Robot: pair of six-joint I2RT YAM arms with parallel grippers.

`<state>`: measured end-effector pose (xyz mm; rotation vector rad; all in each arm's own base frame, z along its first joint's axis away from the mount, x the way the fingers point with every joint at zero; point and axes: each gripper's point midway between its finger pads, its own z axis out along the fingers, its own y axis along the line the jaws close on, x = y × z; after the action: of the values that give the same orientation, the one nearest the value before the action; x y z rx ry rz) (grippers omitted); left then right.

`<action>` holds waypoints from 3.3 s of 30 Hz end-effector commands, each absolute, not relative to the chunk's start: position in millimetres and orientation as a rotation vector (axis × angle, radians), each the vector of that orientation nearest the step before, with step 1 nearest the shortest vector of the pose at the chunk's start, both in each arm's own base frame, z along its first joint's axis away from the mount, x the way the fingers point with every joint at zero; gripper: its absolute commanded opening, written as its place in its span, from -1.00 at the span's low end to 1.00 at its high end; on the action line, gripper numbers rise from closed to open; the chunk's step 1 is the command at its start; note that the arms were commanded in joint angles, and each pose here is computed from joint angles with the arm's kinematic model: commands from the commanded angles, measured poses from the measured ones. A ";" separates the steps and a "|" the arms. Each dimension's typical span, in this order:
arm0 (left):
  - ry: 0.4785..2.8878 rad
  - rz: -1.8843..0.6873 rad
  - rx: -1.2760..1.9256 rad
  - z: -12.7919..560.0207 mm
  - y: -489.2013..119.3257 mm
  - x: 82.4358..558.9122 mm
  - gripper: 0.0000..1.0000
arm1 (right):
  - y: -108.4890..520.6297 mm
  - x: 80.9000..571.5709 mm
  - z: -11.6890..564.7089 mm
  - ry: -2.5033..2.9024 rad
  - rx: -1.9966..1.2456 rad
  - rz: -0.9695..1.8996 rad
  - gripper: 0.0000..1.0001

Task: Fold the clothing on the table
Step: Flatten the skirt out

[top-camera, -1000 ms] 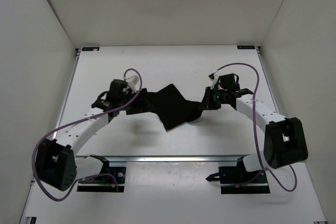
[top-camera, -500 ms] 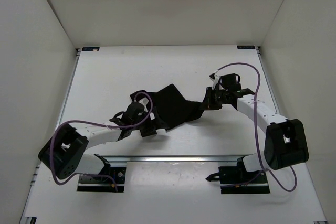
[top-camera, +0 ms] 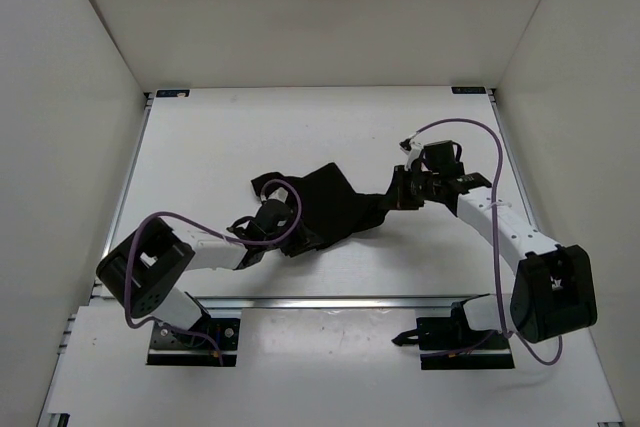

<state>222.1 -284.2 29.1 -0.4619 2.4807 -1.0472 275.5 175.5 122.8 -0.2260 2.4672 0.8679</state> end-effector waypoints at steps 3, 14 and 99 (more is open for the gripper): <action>2.449 -1.006 -0.501 28.1 -280.3 231.1 -0.67 | 179.2 271.1 136.0 2.412 -0.274 0.897 -0.98; 2.296 -0.970 -0.280 124.3 -245.3 309.9 -1.00 | 129.5 314.8 179.4 2.332 -0.311 0.654 -1.00; 2.373 -0.559 -0.074 116.2 -148.5 299.9 -1.00 | 145.3 275.6 115.6 2.437 -0.298 0.829 -1.00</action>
<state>275.4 -164.0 99.8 -0.0725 2.4538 -0.6628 249.5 160.2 100.0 -0.3026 2.5125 0.9368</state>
